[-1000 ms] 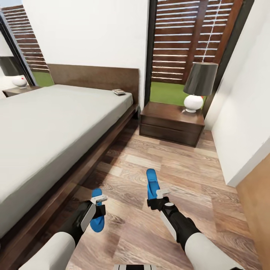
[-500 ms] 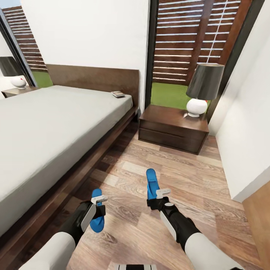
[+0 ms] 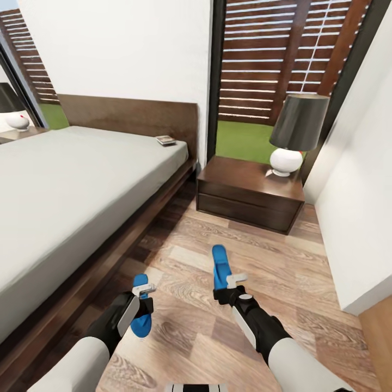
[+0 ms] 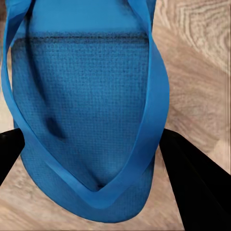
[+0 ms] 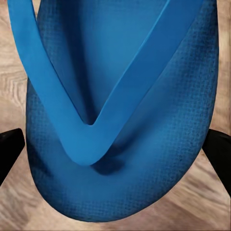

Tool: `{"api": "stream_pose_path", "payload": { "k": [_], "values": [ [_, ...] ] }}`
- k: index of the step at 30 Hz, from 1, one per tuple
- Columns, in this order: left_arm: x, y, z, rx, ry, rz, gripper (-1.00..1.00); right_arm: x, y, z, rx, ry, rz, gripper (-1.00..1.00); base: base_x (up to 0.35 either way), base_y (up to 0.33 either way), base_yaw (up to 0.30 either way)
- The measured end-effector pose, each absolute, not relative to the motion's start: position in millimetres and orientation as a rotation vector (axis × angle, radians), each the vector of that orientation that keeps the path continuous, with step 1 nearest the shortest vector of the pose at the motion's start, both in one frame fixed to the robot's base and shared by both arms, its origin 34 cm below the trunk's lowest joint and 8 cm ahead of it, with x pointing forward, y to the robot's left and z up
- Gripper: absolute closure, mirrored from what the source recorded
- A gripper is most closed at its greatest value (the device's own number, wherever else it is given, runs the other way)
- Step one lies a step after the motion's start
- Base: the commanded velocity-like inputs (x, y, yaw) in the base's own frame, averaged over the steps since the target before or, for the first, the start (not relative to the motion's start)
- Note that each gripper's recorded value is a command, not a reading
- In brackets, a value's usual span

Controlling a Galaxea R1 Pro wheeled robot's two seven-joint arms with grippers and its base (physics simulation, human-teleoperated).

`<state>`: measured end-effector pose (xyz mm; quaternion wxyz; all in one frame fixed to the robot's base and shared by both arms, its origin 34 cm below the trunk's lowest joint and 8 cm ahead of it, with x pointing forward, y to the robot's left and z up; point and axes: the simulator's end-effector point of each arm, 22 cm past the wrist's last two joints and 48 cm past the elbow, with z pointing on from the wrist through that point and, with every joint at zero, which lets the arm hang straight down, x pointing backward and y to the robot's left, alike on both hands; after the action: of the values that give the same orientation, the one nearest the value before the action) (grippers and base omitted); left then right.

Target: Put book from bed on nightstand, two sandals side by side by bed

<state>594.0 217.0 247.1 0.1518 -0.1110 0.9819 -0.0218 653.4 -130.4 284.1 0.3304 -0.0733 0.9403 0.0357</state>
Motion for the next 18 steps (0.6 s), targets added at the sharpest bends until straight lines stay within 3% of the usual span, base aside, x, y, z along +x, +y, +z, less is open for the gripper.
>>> {"api": "stream_pose_path", "payload": {
  "k": [18],
  "values": [
    [594.0, 216.9, 247.0, -0.319, 2.818, -0.064, 1.00, 653.2, -130.3, 283.9, -0.193, 2.460, 0.093, 1.00, 0.272, -0.207, 0.018]
  ]
}}
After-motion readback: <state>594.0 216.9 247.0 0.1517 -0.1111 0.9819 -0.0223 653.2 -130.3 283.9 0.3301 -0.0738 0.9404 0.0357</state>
